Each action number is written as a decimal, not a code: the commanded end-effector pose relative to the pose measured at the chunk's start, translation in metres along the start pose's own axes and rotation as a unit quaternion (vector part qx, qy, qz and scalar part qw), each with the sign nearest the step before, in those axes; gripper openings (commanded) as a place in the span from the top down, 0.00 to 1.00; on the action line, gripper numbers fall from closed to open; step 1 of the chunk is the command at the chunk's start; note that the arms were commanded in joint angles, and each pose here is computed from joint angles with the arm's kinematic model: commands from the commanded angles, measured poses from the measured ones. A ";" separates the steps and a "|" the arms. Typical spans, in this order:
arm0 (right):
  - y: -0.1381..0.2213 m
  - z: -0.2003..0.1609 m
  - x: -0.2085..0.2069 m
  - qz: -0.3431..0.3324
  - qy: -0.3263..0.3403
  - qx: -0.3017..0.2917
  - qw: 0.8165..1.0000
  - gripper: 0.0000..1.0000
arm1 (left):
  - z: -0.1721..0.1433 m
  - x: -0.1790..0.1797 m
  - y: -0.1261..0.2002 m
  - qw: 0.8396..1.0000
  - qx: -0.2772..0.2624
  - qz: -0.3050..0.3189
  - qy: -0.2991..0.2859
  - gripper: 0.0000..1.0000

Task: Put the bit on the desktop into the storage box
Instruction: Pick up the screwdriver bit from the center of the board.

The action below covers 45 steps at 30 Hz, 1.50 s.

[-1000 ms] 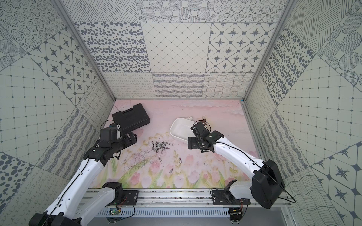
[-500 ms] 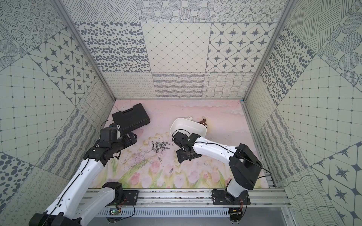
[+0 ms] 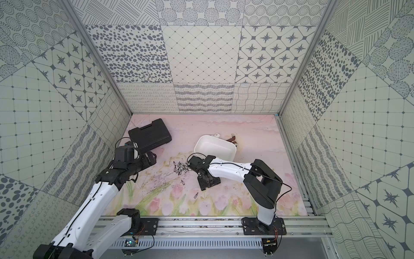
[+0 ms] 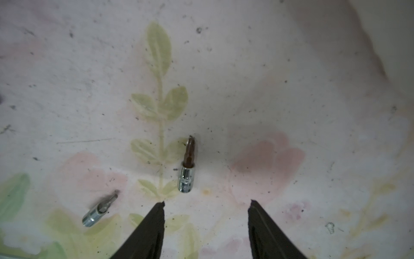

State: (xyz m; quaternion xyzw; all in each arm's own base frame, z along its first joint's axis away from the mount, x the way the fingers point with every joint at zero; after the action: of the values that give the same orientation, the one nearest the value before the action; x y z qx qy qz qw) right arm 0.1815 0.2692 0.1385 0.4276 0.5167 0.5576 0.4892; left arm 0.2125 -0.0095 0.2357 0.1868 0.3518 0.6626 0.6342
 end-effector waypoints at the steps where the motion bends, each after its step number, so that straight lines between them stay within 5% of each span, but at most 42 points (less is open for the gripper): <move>1: 0.000 0.004 0.009 0.007 0.004 0.003 1.000 0.47 | -0.003 0.003 -0.002 1.000 0.009 0.009 0.000 0.01; 10: -0.012 0.010 0.020 0.003 0.003 0.013 1.000 0.63 | -0.003 0.003 -0.002 1.000 0.008 0.008 -0.001 0.01; 45: -0.022 0.010 0.019 -0.006 -0.015 0.014 1.000 0.85 | -0.003 0.003 -0.003 1.000 0.010 0.008 0.001 0.01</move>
State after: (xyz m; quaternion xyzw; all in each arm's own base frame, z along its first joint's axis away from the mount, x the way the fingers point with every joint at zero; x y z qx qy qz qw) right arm 0.1901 0.2886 0.1179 0.4459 0.5236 0.5406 0.4845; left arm 0.2132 -0.0095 0.2327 0.1912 0.3556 0.6615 0.6320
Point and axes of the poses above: each gripper's point midway between its finger pads, its own y axis back along the fingers, its own x axis along the line the jaws close on, z = x × y, the point moved 10 cm from there along y, back along the fingers, and after that the axes turned 14 degrees about -y, right-handed, at the moved point
